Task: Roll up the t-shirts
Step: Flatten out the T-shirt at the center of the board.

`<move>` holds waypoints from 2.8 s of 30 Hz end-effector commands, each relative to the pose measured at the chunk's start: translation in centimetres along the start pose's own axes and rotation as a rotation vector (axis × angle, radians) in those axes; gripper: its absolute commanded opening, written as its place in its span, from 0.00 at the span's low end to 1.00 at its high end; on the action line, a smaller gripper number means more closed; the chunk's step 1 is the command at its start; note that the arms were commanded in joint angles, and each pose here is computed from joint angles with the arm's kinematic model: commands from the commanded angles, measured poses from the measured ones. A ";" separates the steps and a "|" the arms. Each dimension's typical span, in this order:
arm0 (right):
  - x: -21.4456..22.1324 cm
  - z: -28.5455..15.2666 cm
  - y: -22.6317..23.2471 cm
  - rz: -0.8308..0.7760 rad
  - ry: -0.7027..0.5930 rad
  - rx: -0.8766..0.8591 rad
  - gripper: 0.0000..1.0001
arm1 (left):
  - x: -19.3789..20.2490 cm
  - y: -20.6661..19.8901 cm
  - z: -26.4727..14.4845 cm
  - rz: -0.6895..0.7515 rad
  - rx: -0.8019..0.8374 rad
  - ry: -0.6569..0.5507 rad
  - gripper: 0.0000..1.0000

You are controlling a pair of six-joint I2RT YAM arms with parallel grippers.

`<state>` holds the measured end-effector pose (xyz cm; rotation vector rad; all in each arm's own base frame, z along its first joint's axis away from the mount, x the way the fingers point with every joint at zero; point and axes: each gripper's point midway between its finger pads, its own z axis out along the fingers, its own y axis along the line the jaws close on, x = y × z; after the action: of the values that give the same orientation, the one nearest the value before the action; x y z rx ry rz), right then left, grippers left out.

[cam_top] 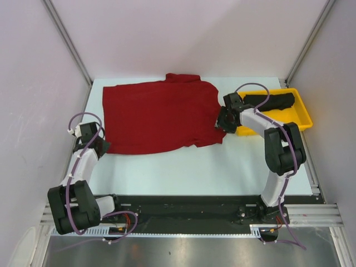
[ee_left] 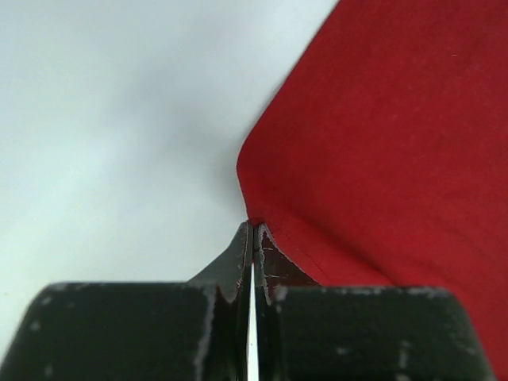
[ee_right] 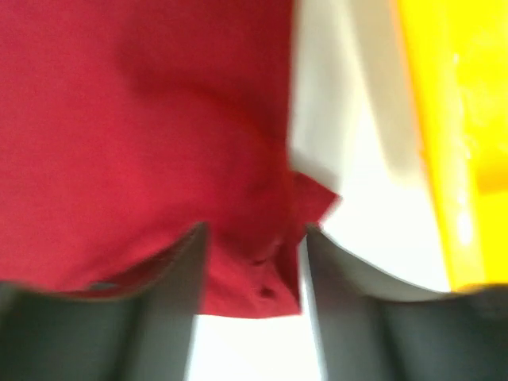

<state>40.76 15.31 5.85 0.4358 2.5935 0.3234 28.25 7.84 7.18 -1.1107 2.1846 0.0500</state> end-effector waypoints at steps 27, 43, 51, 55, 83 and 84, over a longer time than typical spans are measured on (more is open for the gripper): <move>9.7 -3.4 7.7 -0.528 -0.221 -0.153 0.47 | -0.9 -0.5 -0.6 -0.009 0.027 -0.011 0.00; 10.3 0.3 9.4 -0.624 -0.218 -0.074 0.37 | -0.9 -0.6 -0.3 -0.002 0.025 -0.004 0.00; 10.2 -4.4 9.8 -0.634 -0.149 -0.087 0.00 | -1.1 -0.8 -0.3 0.006 0.028 -0.005 0.00; 11.8 -8.9 11.1 -0.630 -0.044 -0.162 0.00 | -0.8 -0.7 -0.3 0.020 0.035 0.001 0.00; 14.5 -9.5 0.1 -0.137 -0.098 -0.098 0.54 | 0.5 -0.4 -0.5 -0.009 0.056 0.020 0.15; 14.8 -9.5 0.4 -0.149 -0.106 -0.096 0.54 | 0.6 -0.5 -0.5 -0.010 0.058 0.020 0.15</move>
<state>23.49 19.27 8.36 0.0936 2.5442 0.3587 27.84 7.01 6.91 -1.0880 2.2260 0.0014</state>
